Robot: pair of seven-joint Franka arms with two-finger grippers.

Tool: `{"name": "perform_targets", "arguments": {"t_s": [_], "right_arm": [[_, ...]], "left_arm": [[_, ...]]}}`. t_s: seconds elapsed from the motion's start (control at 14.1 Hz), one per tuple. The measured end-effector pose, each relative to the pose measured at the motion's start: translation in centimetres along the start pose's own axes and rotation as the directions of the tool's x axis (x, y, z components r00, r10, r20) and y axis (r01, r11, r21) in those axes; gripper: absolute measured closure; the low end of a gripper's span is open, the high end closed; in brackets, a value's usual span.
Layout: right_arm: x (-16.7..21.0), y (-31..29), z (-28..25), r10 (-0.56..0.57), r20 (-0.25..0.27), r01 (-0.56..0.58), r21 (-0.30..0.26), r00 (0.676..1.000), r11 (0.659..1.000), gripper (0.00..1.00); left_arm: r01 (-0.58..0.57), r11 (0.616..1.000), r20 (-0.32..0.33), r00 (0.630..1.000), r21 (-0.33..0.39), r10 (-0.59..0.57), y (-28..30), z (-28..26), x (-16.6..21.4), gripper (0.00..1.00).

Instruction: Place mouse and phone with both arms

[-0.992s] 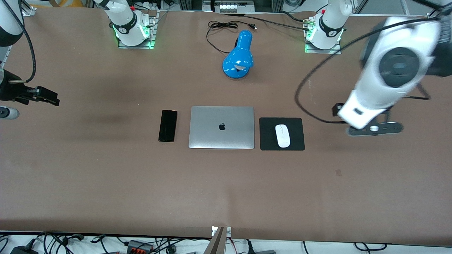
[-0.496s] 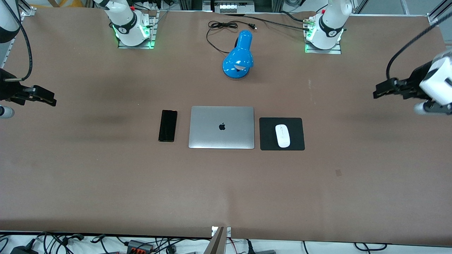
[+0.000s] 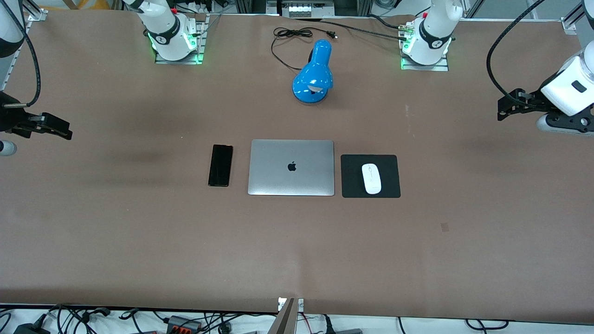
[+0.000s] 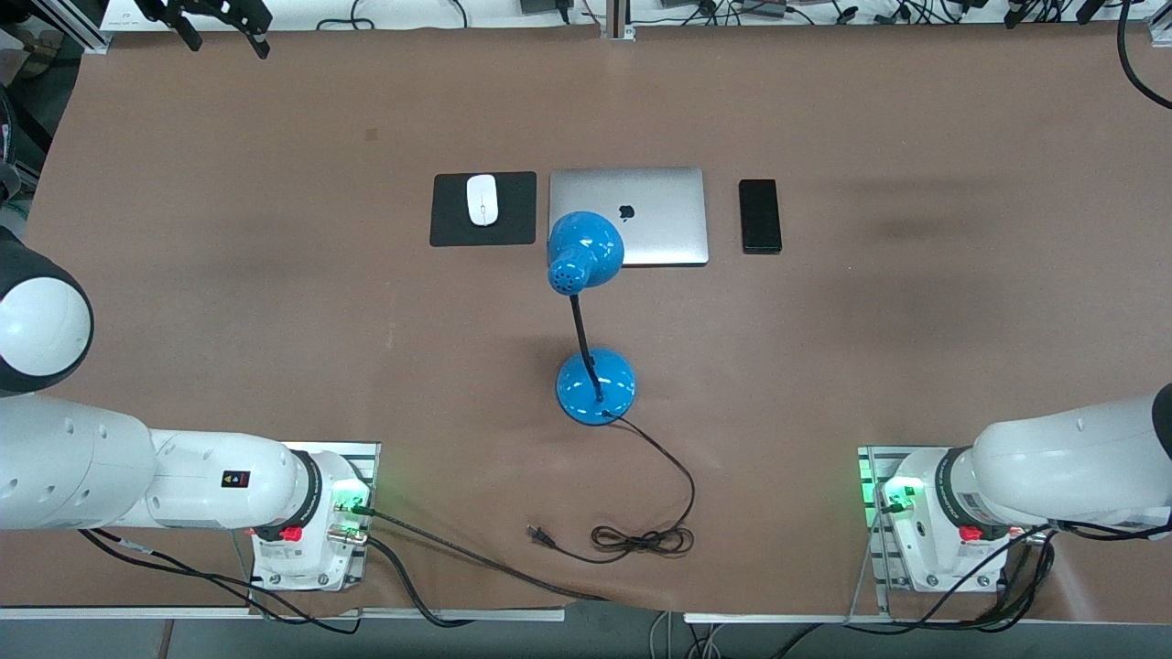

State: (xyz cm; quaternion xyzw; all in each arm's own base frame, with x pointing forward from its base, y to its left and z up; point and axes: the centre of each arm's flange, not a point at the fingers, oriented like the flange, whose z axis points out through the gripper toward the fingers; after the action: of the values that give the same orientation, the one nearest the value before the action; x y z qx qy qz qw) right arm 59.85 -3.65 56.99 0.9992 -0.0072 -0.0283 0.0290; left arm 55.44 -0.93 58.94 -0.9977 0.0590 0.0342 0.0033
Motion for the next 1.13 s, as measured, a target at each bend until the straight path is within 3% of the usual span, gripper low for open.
{"name": "perform_targets", "arguments": {"t_s": [1.13], "right_arm": [[0.08,-0.14,0.15,-0.003,0.003,0.003,0.000,1.000,1.000,0.00]], "left_arm": [[0.024,0.999,-0.001,1.000,-0.026,-0.024,-0.37,0.07,0.00,0.00]]}}
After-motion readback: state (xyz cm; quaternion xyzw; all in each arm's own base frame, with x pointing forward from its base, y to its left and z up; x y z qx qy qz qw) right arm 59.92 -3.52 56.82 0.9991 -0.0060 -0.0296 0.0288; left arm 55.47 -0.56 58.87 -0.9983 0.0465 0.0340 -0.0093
